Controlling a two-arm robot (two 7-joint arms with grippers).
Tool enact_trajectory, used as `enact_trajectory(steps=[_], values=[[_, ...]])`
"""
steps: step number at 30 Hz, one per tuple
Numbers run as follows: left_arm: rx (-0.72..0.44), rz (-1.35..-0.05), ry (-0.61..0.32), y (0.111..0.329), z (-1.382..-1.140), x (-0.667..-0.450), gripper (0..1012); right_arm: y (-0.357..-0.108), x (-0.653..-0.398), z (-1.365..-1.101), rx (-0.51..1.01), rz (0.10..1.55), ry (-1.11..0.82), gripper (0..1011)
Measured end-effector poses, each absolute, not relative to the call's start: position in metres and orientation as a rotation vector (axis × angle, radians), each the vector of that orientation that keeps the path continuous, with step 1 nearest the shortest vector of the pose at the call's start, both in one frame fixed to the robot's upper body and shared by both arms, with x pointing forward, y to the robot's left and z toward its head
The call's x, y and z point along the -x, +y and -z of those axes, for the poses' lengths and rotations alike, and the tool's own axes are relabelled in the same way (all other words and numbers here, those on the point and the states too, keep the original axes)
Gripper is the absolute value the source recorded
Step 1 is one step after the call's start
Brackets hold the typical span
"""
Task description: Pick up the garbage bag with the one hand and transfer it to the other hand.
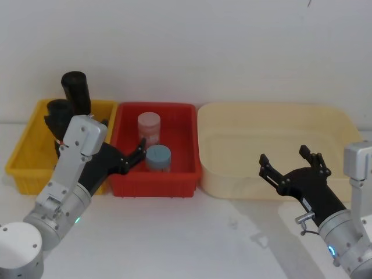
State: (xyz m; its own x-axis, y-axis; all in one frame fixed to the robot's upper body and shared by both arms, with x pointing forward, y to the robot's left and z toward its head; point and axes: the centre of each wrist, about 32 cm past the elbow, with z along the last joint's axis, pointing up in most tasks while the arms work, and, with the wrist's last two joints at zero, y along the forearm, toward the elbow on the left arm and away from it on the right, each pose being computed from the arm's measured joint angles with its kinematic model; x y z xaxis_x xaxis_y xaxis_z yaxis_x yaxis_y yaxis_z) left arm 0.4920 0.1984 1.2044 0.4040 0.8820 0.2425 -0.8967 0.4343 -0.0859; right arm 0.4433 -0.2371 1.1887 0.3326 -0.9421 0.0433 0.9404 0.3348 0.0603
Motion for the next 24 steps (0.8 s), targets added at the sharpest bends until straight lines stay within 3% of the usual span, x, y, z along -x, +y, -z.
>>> enact_trajectory(steps=[24], values=[[-0.061,-1.124,-0.268,0.1984,-1.2044,-0.492,1001,-0.2371,-0.4433,-1.1887,-0.026,1.229,-0.075,1001]])
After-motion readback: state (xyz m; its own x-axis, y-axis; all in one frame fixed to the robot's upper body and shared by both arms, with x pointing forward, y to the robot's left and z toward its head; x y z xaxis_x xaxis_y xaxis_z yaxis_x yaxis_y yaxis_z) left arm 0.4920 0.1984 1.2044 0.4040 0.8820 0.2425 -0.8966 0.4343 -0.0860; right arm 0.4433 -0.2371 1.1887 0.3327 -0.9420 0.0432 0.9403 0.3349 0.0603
